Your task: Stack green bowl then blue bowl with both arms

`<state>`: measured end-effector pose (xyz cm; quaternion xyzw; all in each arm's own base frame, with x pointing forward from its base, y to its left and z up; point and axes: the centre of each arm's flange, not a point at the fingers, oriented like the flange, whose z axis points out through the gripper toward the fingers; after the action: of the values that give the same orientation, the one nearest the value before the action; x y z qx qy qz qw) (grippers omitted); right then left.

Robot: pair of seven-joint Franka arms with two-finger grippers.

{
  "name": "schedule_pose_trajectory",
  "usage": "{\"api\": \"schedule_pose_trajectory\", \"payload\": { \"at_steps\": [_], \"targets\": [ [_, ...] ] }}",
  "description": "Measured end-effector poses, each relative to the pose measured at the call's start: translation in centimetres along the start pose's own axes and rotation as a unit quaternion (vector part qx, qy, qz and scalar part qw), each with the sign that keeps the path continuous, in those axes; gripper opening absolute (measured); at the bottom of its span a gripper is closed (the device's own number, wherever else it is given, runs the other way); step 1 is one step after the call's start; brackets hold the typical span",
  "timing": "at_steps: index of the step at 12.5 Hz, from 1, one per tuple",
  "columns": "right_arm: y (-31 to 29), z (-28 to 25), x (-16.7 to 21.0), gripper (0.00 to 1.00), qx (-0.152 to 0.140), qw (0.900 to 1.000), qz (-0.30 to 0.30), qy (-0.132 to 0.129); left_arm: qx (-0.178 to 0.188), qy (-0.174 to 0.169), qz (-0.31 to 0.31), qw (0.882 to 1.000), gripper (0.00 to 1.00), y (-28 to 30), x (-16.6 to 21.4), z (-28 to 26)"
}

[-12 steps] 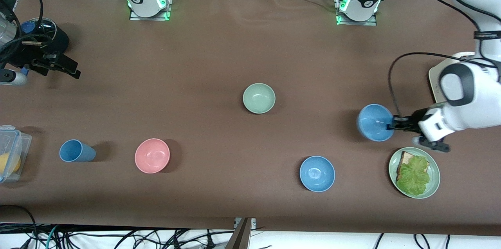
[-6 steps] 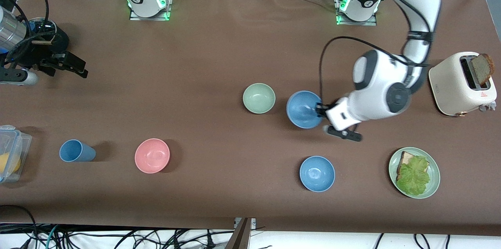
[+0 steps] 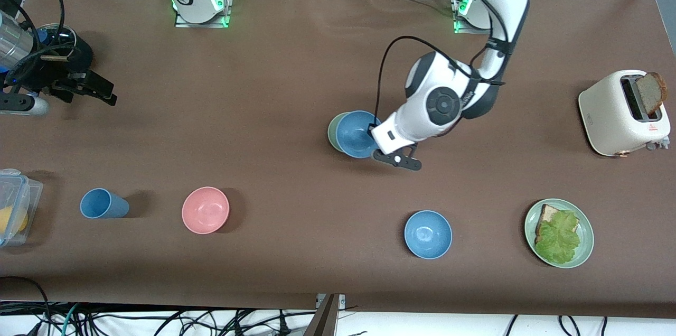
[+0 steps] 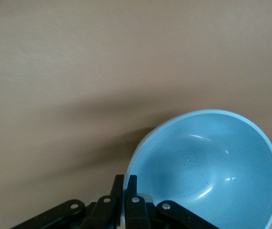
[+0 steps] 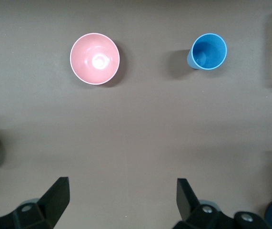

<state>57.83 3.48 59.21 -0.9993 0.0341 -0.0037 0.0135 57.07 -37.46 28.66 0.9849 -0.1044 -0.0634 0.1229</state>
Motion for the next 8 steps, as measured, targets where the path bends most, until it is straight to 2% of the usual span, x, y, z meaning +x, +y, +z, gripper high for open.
{"api": "schedule_pose_trajectory", "payload": {
  "at_steps": [8],
  "targets": [
    [0.5, 0.1, 0.1, 1.0, 0.0, 1.0, 0.005, -0.002, 0.016, -0.006, 0.021, 1.0, 0.05, 2.5, -1.5, 5.5]
  ]
}}
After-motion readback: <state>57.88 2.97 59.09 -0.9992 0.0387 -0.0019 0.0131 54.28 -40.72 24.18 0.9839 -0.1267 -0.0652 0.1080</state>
